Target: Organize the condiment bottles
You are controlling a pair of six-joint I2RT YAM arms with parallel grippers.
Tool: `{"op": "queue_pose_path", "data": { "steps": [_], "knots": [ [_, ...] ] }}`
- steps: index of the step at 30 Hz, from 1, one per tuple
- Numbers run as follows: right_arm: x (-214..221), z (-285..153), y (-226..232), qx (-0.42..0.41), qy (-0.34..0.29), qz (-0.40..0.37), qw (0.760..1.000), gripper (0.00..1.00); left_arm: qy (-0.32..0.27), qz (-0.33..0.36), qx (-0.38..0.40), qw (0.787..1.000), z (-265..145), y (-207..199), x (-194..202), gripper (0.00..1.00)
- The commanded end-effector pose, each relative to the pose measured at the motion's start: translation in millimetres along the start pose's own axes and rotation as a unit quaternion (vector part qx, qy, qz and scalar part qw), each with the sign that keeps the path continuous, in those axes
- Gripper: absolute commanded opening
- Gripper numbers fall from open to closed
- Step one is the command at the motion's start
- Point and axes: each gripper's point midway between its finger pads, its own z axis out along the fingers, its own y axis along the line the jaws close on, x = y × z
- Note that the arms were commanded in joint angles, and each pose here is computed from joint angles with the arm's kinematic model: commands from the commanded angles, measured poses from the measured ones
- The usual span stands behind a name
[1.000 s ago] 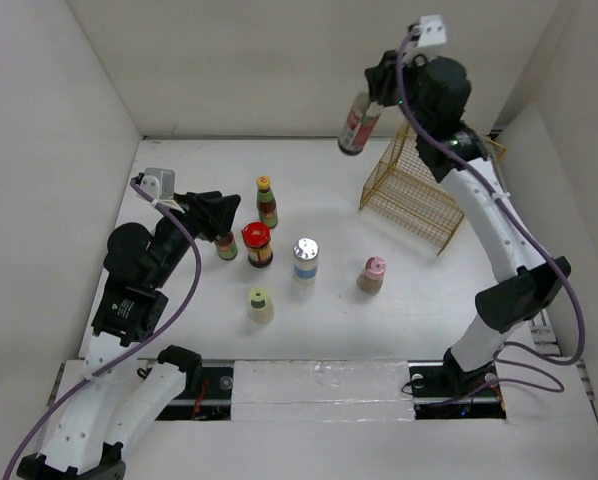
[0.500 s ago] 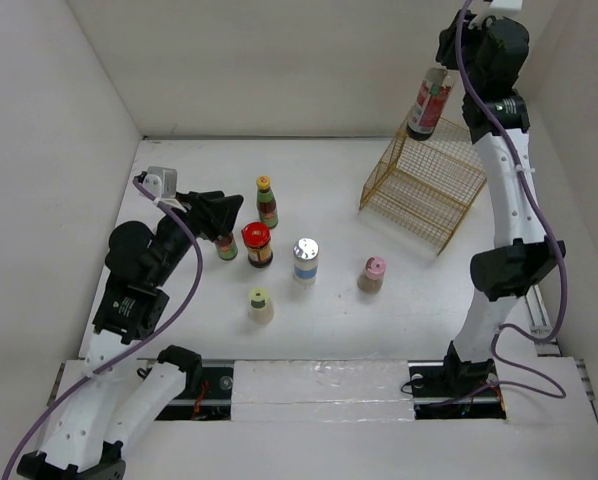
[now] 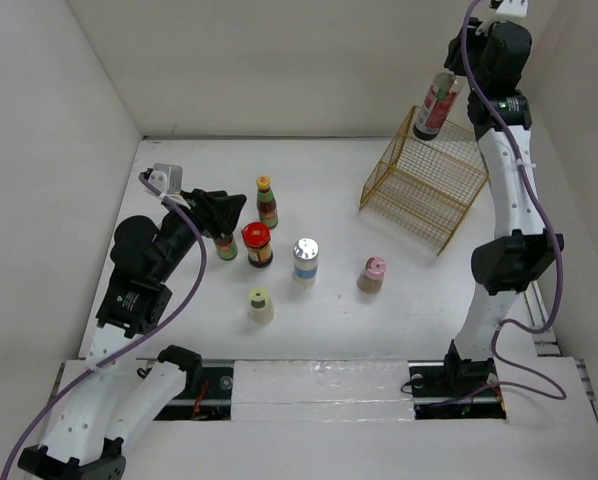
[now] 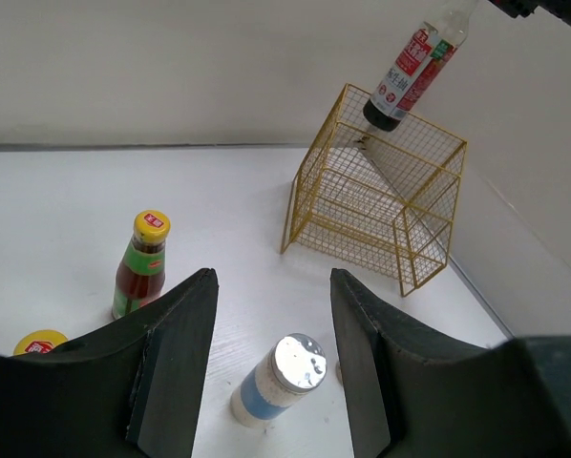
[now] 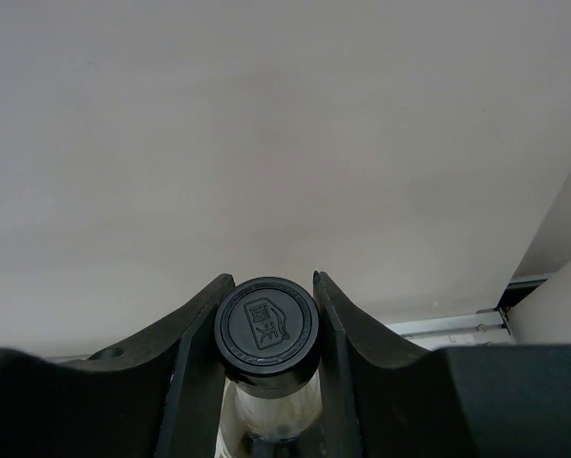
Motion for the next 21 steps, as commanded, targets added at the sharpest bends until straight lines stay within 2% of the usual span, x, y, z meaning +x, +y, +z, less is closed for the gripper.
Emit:
{"op": "queue_pose_path", "data": {
  "steps": [1,8,17,21],
  "knots": [
    [-101.6,-19.9,-0.5,0.003,-0.158,0.037,0.987,0.0,-0.029,0.004,0.023,0.999,-0.6,-11.6,-17.1,0.47],
    [-48.9,3.1,-6.6,0.026,-0.13,0.043,0.99,0.0,-0.025,0.003,0.021,0.999,1.8,-10.2,-14.9,0.47],
    [-25.4,0.5,-8.9,0.048,-0.131,0.038,0.989,0.0,-0.029,0.004,0.023,0.999,-0.6,-11.6,-17.1,0.47],
    [10.4,1.2,2.7,0.031,-0.102,0.033,0.994,0.0,-0.033,0.005,0.024,0.999,-3.0,-13.1,-19.3,0.47]
  ]
}}
